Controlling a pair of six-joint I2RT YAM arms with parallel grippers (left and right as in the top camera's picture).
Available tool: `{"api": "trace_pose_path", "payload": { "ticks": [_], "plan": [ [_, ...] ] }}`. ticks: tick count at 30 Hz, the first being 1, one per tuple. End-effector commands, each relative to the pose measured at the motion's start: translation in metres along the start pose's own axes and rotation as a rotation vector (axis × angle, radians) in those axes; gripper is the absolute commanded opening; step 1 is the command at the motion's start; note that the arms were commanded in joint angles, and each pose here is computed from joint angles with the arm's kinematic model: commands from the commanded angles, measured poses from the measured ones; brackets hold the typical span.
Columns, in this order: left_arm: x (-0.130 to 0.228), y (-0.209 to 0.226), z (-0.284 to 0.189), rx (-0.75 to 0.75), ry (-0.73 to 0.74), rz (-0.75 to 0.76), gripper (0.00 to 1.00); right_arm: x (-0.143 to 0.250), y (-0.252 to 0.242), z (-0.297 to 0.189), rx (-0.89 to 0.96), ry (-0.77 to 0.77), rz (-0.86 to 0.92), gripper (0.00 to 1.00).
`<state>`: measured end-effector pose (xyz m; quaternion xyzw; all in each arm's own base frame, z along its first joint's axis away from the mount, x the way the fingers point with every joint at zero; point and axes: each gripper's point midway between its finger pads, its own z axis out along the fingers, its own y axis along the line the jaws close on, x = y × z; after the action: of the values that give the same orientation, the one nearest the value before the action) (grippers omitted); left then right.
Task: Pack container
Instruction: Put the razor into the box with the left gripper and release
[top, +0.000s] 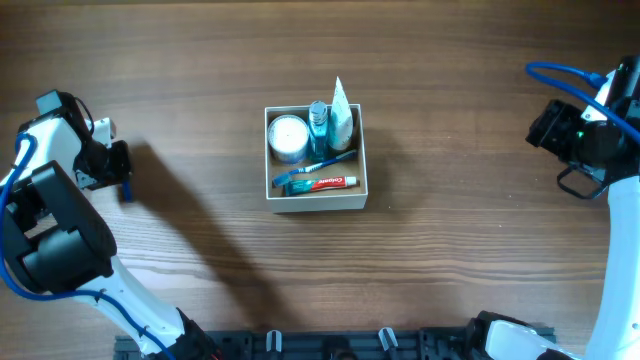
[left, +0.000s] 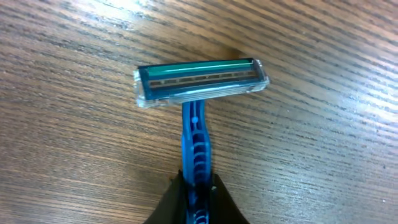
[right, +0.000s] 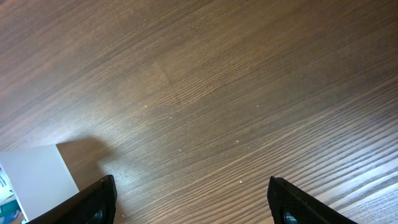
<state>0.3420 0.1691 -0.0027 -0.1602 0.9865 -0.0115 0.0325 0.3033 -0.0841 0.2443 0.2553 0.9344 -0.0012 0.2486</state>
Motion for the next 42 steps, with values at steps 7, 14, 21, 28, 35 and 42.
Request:
{"api": "trace_pose_path", "payload": {
  "ticks": [7, 14, 21, 28, 35, 42],
  "plan": [
    [0.007, -0.008, 0.005, 0.045, 0.028, -0.031, 0.04, 0.001, -0.001, 0.004, 0.003, 0.011, -0.007, 0.79],
    [-0.029, -0.082, -0.105, 0.107, -0.234, 0.141, 0.04, 0.001, -0.001, 0.004, 0.003, 0.011, -0.006, 0.79],
    [0.043, -0.258, -0.203, 0.240, -0.441, 0.812, 0.04, 0.001, -0.001, 0.004, 0.003, 0.010, -0.006, 0.79],
    [0.160, -0.349, -0.195, 0.310, -0.325, 1.371, 0.04, 0.001, -0.001, 0.004, 0.003, 0.010, -0.006, 0.79],
    [0.173, -0.366, -0.170, 0.311, -0.258, 1.473, 0.04, 0.001, -0.001, 0.004, 0.003, 0.010, -0.006, 0.79],
    [0.170, -0.371, -0.104, 0.276, -0.081, 1.464, 0.04, 0.001, -0.001, 0.004, 0.003, 0.011, -0.006, 0.79]
  ]
}}
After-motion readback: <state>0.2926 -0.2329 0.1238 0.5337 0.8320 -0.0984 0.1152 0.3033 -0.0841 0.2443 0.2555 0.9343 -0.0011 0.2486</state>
